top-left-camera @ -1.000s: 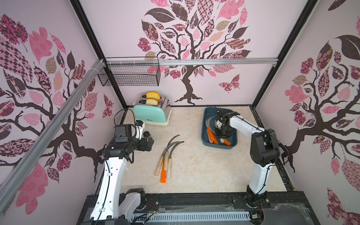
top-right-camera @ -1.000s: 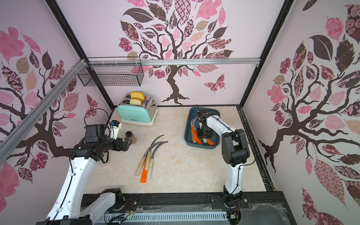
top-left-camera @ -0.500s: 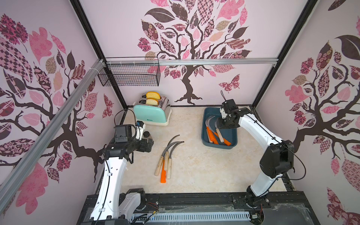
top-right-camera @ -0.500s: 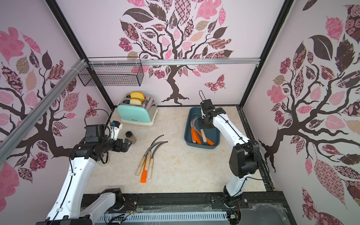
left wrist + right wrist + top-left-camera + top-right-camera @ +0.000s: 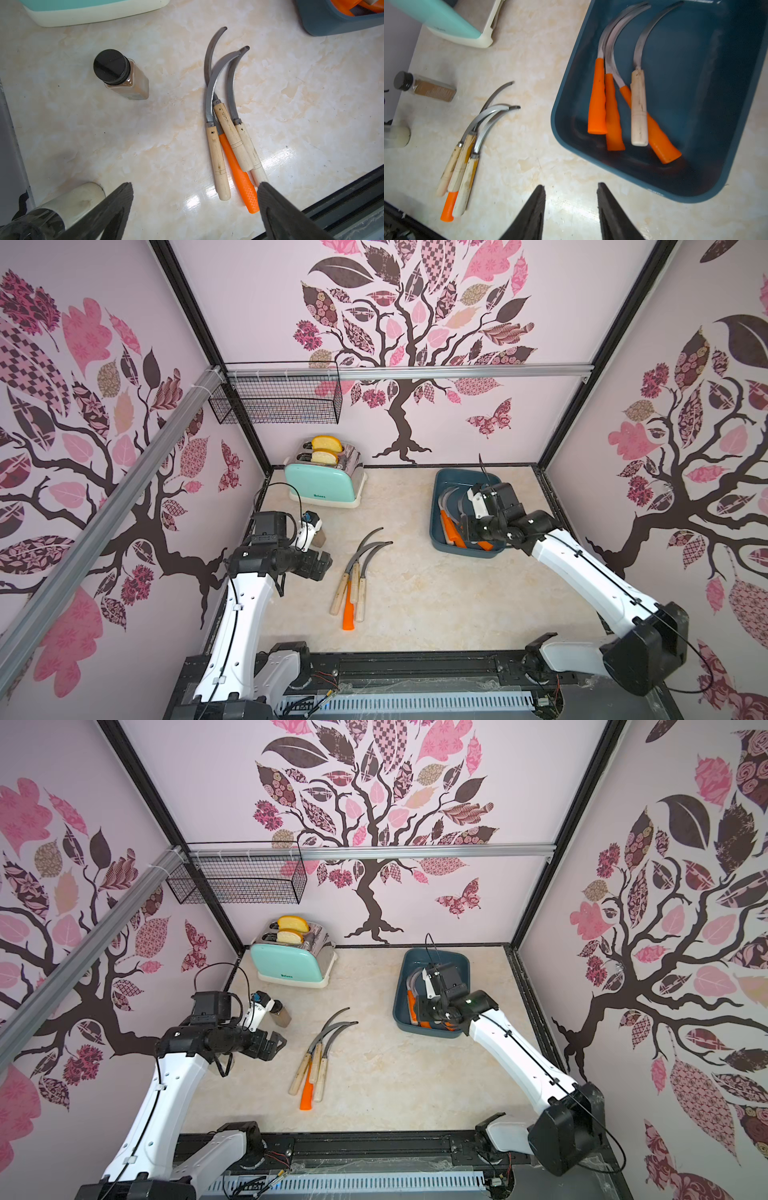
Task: Put small sickles into storage boxes
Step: Place the sickle in the storage box, then pick up the sickle at the center of the board.
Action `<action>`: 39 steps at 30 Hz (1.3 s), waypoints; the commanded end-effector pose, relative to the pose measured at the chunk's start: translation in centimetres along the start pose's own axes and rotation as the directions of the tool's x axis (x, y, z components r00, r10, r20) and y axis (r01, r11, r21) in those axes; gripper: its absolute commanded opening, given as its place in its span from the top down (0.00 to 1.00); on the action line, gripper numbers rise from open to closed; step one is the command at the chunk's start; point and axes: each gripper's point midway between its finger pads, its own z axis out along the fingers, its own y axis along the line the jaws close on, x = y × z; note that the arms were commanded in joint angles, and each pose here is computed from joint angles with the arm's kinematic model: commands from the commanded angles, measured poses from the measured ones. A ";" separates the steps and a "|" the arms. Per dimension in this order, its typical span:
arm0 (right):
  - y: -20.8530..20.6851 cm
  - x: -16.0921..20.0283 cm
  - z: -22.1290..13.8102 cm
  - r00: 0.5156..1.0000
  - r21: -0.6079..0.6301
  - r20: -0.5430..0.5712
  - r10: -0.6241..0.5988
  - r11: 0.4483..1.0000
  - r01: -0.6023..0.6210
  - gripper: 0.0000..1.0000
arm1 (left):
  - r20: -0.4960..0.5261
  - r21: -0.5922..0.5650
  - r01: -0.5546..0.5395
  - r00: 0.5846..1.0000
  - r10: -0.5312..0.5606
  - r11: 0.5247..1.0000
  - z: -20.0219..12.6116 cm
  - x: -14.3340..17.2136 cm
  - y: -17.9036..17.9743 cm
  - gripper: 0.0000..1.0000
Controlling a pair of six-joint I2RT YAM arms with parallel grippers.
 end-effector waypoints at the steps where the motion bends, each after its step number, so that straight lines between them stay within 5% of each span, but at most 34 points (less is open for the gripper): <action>1: 1.3 0.5 -1.2 0.998 -0.080 0.037 0.044 0.996 -0.041 0.55 | -0.015 0.022 -0.012 1.000 0.013 1.000 0.8 0.2 -0.2 0.02; 6: 1.4 2.0 -2.3 0.999 -0.091 0.027 0.033 0.995 -0.030 0.55 | -0.057 0.061 -0.001 0.998 0.005 0.998 2.0 0.5 -0.6 0.06; 12: 1.3 2.8 -2.5 0.999 -0.110 0.032 0.036 0.993 -0.033 0.55 | -0.152 0.007 -0.117 0.981 0.117 0.993 3.9 2.1 -0.9 0.06; 39: 2.5 3.9 -1.3 0.999 -0.158 -0.023 0.040 0.986 -0.044 0.56 | -0.289 0.032 -0.209 0.934 0.209 0.977 8.0 4.9 -1.9 0.09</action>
